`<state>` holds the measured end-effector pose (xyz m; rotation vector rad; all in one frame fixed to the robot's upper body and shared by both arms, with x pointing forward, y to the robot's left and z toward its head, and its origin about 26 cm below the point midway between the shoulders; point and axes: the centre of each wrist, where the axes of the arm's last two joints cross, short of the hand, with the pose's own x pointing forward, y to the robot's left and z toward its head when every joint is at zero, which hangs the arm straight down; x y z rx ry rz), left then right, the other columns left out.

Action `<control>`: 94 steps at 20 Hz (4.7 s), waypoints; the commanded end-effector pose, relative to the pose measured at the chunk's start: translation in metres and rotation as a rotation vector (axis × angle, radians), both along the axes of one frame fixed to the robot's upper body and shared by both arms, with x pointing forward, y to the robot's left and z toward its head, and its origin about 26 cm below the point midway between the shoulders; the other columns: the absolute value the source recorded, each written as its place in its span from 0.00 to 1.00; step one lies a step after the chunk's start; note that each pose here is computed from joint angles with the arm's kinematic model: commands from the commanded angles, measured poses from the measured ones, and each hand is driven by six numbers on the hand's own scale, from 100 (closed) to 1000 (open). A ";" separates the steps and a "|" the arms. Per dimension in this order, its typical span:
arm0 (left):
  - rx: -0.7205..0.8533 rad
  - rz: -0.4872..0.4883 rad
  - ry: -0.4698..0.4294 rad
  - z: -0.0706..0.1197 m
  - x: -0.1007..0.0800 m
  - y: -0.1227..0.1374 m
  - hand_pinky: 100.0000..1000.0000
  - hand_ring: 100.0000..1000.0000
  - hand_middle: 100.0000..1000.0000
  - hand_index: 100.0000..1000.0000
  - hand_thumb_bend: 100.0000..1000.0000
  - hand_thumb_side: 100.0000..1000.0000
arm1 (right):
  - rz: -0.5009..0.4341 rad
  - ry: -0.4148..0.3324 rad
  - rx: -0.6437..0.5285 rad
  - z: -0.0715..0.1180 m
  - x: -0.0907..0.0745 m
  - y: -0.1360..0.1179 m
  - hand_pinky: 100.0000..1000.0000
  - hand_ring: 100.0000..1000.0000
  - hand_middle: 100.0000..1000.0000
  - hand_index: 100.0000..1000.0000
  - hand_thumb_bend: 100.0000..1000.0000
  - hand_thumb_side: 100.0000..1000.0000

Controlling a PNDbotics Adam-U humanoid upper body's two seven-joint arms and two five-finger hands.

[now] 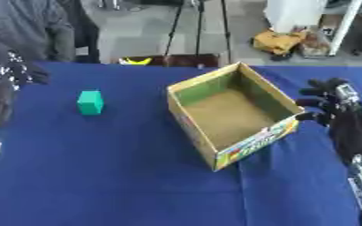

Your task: Pick up objects on the table and place them in the box.

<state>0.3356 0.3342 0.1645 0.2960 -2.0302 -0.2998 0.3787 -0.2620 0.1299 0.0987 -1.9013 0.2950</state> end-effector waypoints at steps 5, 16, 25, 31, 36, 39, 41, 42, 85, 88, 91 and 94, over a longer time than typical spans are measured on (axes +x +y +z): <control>0.043 0.007 -0.030 0.014 0.000 0.007 0.56 0.59 0.66 0.80 0.64 0.93 | 0.003 -0.038 -0.016 0.013 -0.001 -0.005 0.54 0.70 0.70 0.85 0.00 1.00; 0.597 0.091 0.098 0.050 0.016 0.050 0.64 0.70 0.75 0.84 0.49 0.46 | 0.011 -0.025 -0.030 0.010 -0.001 -0.005 0.54 0.70 0.70 0.86 0.00 1.00; 1.207 0.160 0.367 0.075 0.071 0.091 0.72 0.76 0.77 0.83 0.47 0.35 | 0.037 -0.014 -0.056 0.009 -0.001 -0.003 0.54 0.70 0.70 0.86 0.00 1.00; 1.296 0.127 0.424 0.056 0.101 0.091 0.74 0.77 0.77 0.83 0.50 0.34 | 0.054 -0.013 -0.073 0.010 0.000 -0.001 0.54 0.70 0.70 0.86 0.00 1.00; 1.291 0.089 0.421 0.036 0.115 0.081 0.75 0.77 0.77 0.83 0.47 0.31 | 0.068 -0.015 -0.082 0.012 0.001 0.001 0.54 0.70 0.70 0.86 0.00 1.00; 1.292 0.075 0.426 0.027 0.118 0.078 0.75 0.77 0.76 0.83 0.44 0.30 | 0.071 -0.016 -0.086 0.013 0.001 0.001 0.54 0.70 0.70 0.86 0.00 1.00; 1.287 0.072 0.430 0.022 0.118 0.078 0.75 0.76 0.76 0.83 0.41 0.29 | 0.071 -0.016 -0.088 0.013 0.001 0.001 0.54 0.70 0.70 0.86 0.00 1.00; 1.284 0.075 0.432 0.020 0.118 0.078 0.75 0.76 0.76 0.83 0.40 0.28 | 0.071 -0.017 -0.088 0.014 0.001 0.001 0.54 0.70 0.70 0.86 0.00 1.00; 1.158 -0.031 0.079 0.092 0.126 0.000 0.36 0.36 0.37 0.65 0.00 0.29 | 0.068 -0.003 -0.072 0.008 -0.002 0.000 0.54 0.71 0.70 0.86 0.00 1.00; 1.156 -0.101 0.022 0.097 0.133 -0.041 0.36 0.36 0.38 0.66 0.00 0.30 | 0.083 -0.002 -0.069 0.007 -0.001 0.004 0.54 0.71 0.70 0.86 0.00 1.00; 1.158 -0.166 -0.001 0.091 0.140 -0.076 0.37 0.37 0.38 0.66 0.00 0.30 | 0.104 0.000 -0.069 0.007 0.000 0.009 0.54 0.71 0.70 0.86 0.00 1.00; 1.162 -0.222 -0.009 0.079 0.145 -0.107 0.38 0.38 0.39 0.66 0.00 0.30 | 0.138 0.000 -0.077 0.009 0.001 0.017 0.54 0.71 0.70 0.86 0.00 1.00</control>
